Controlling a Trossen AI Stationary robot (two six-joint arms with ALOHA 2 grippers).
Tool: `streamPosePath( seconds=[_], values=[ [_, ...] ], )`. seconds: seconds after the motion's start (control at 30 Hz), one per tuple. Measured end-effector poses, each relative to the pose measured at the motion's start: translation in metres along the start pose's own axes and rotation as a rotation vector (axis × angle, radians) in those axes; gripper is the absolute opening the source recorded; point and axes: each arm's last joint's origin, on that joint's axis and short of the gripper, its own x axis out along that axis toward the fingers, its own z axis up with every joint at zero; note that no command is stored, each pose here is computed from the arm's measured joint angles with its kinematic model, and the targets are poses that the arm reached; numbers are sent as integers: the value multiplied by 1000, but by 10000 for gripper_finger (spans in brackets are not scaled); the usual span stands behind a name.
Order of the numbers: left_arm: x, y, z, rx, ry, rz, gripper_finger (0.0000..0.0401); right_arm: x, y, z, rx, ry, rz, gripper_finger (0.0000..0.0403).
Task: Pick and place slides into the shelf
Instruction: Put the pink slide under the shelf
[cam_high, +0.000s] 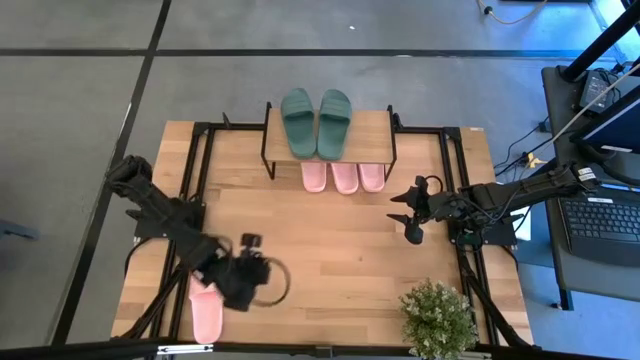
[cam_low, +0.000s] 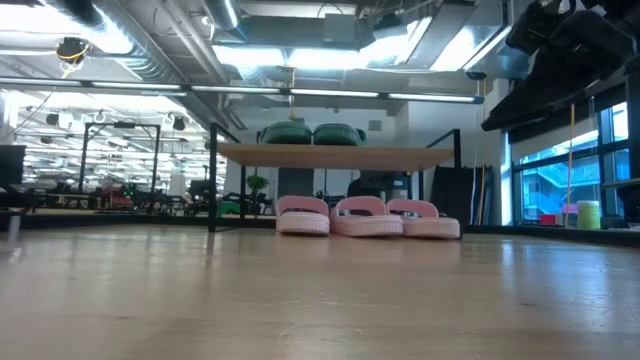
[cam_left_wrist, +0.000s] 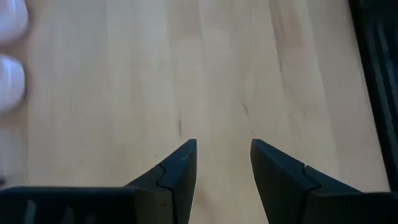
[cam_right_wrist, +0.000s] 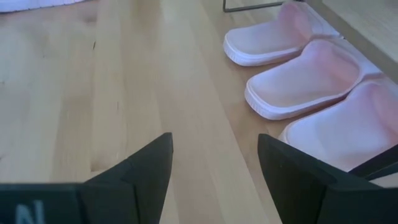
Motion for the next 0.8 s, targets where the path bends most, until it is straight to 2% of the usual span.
streamPosePath(
  seconds=[0.17,0.37,0.5,0.8],
  values=[
    [-11,-39,-31,-44,19,16,144,0,1,3,5,-30,8,236],
    [-20,-76,-63,-229,14,-5,144,0,1,4,10,-41,12,236],
    [-8,-93,-82,-333,164,27,144,0,1,5,13,-50,14,236],
    [23,-98,-112,-386,528,297,144,0,2,8,14,-80,22,236]
  ],
)
